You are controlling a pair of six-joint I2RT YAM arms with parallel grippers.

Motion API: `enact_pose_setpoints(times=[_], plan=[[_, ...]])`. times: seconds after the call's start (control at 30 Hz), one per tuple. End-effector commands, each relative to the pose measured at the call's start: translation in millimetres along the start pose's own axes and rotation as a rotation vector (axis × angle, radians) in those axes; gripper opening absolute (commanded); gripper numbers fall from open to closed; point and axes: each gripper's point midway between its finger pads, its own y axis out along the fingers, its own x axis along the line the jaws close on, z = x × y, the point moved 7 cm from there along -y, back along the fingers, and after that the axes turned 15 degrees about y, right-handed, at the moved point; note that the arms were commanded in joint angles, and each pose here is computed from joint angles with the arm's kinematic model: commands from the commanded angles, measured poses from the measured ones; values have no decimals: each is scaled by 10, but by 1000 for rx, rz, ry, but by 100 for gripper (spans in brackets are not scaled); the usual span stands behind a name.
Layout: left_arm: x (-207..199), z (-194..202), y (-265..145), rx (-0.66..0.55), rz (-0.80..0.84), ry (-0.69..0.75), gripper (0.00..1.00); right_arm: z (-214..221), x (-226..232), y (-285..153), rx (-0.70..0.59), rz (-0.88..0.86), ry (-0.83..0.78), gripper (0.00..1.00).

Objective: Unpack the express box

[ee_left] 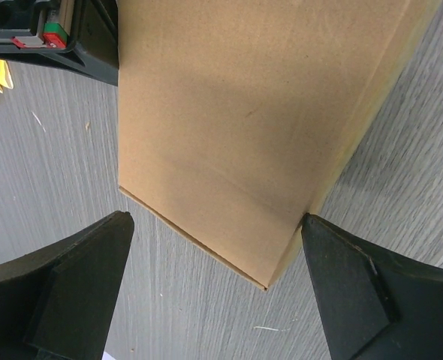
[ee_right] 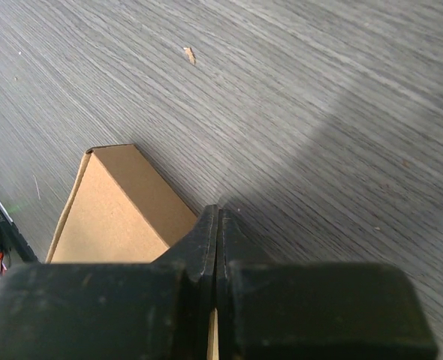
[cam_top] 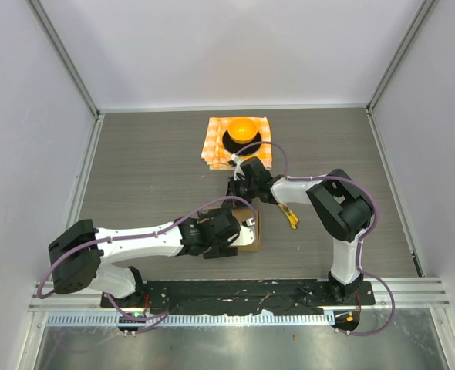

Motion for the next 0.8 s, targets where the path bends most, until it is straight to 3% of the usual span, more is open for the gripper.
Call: enact_pose_setpoints(times=[0.0, 0.37, 0.77], plan=[[465, -151, -158, -47, -258, -104, 98, 546, 91, 56, 223, -5, -5, 1], [941, -113, -470, -66, -369, -204, 96, 732, 201, 105, 282, -24, -23, 1], [894, -110, -389, -77, -336, -214, 95, 823, 248, 133, 316, -44, -23, 1]])
